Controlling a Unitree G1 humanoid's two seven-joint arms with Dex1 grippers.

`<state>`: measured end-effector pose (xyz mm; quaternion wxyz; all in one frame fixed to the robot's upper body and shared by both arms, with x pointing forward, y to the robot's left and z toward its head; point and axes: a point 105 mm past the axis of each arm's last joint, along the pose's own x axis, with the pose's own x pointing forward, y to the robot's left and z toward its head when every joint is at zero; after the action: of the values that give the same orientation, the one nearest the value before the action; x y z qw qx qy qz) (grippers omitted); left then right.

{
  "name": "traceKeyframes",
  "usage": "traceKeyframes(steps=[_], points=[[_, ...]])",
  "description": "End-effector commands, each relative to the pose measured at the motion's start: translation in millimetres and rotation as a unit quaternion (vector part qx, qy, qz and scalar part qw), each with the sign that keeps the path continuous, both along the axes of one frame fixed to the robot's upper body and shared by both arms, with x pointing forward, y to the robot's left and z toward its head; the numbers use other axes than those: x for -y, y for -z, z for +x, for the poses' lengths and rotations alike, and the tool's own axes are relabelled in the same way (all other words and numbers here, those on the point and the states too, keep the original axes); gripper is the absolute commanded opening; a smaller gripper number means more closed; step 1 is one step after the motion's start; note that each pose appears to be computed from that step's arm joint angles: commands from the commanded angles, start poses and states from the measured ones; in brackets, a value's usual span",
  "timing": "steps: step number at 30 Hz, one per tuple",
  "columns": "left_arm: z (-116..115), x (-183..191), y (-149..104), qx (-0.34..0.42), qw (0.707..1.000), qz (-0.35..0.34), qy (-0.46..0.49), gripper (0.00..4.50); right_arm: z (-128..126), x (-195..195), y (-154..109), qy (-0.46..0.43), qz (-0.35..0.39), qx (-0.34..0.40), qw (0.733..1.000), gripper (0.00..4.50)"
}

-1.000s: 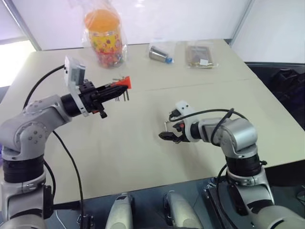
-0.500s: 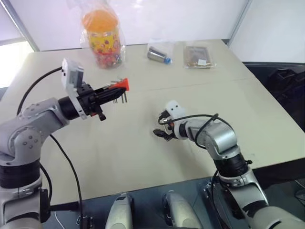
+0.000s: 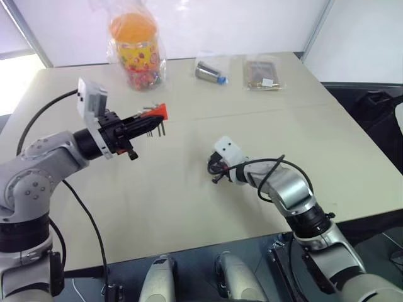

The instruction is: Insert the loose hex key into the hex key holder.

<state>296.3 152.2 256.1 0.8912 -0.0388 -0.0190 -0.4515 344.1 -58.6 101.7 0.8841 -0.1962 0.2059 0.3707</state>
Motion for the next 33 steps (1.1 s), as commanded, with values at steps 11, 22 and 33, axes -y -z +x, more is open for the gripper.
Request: traceKeyframes(steps=[11, 22, 33], points=[[-1, 5, -15, 0.034, 0.999, -0.022, 0.002, 0.00, 12, -5, -223, -0.020, 0.357, 0.412, 0.838, 0.05], [11, 15, -25, 0.054, 0.998, -0.033, 0.014, 0.00, -23, -47, -244, -0.128, 0.501, 0.335, 0.787, 0.05], [11, 20, -28, 0.060, 0.997, -0.035, 0.021, 0.00, -25, -71, -220, -0.133, 0.495, 0.322, 0.796, 0.05]])
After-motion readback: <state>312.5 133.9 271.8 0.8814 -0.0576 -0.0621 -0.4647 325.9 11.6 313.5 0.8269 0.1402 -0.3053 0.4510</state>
